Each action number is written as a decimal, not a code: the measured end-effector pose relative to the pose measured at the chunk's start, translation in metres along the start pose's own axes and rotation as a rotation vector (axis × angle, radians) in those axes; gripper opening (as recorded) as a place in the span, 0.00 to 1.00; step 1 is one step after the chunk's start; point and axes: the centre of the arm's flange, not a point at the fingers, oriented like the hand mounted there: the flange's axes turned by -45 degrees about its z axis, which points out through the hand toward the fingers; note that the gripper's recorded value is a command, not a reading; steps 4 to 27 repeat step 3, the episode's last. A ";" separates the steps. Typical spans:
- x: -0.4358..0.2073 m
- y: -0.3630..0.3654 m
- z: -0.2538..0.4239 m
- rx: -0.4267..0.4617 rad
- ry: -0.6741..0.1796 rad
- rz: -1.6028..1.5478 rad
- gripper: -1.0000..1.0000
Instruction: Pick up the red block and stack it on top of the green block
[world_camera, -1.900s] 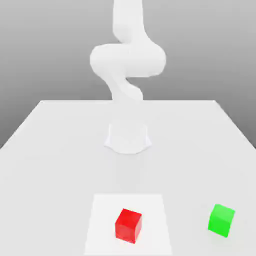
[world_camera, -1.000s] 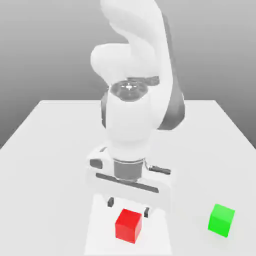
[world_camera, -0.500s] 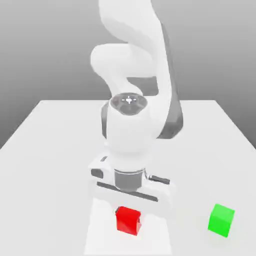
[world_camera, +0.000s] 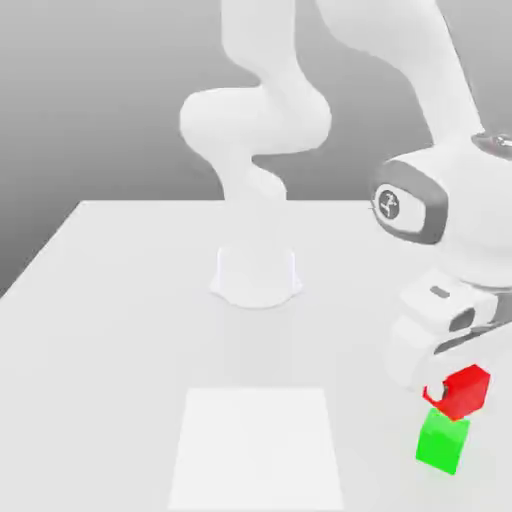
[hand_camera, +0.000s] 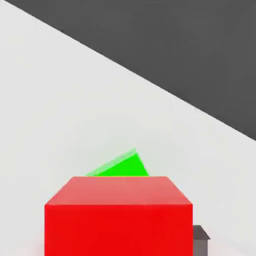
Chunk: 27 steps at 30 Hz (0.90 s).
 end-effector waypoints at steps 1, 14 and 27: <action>0.000 0.000 0.000 0.000 0.000 0.000 1.00; 0.000 0.000 0.000 0.000 0.000 0.000 1.00; 0.000 0.000 0.000 0.000 0.000 0.000 1.00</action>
